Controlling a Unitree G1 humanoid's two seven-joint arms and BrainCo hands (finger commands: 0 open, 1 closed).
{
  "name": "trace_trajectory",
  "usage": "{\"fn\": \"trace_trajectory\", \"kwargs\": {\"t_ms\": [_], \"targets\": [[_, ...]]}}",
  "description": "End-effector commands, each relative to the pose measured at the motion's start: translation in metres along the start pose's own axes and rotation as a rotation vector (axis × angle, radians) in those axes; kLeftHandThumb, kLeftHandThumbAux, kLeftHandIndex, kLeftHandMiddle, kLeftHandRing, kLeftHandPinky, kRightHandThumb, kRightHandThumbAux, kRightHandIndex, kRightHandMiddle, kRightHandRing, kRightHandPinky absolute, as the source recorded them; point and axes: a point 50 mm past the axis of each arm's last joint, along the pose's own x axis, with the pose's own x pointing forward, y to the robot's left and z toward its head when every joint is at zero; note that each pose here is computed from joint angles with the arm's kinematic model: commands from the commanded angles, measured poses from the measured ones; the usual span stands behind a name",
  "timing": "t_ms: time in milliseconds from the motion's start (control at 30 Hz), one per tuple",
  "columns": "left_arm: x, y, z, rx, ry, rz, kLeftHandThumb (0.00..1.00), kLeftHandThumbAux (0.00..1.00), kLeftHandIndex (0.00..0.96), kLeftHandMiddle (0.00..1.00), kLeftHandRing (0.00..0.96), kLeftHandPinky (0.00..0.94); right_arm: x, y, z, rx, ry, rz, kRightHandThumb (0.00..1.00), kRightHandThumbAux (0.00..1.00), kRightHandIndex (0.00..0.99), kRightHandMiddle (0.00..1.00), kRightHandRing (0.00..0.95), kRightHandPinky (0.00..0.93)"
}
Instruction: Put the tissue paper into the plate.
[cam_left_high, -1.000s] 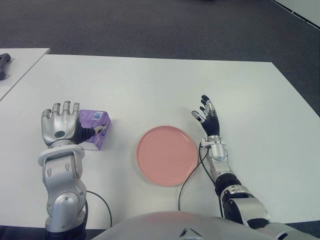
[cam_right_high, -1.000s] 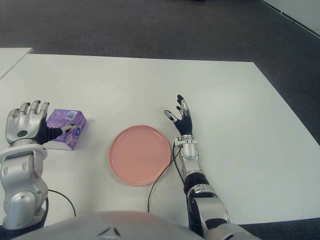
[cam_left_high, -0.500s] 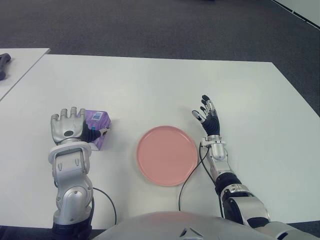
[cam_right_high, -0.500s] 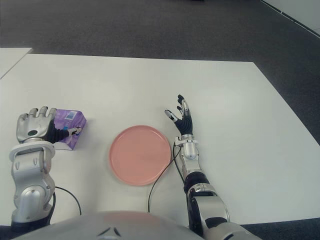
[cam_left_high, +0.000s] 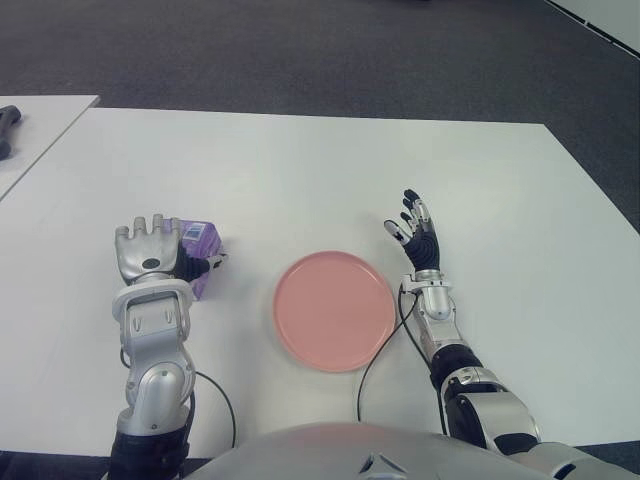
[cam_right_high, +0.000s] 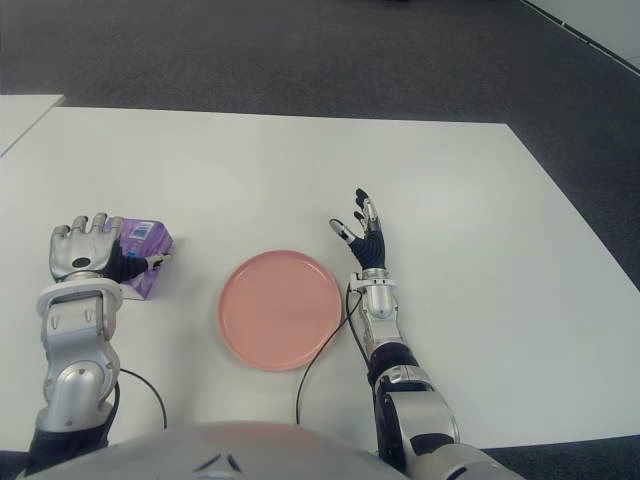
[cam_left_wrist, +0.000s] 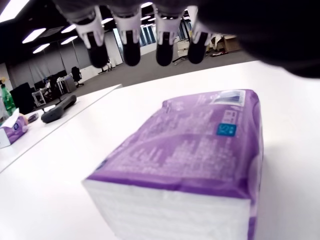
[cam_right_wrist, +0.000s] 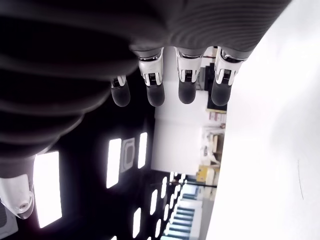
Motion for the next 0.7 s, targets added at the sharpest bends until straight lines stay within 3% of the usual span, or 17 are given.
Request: {"fn": "trace_trajectory", "kwargs": {"t_ms": [33,700], "targets": [[0.005,-0.004,0.005,0.014,0.014,0.004,0.000,0.164,0.000,0.000,0.000,0.000,-0.039,-0.003,-0.032,-0.024,0.161,0.009,0.000,0.520,0.000,0.000,0.000,0.005],[0.024,-0.012,0.010,0.040,0.073,0.041,0.000,0.189,0.000,0.000,0.000,0.000,-0.041,-0.004,-0.032,-0.024,0.162,0.008,0.000,0.520,0.000,0.000,0.000,0.005]]}}
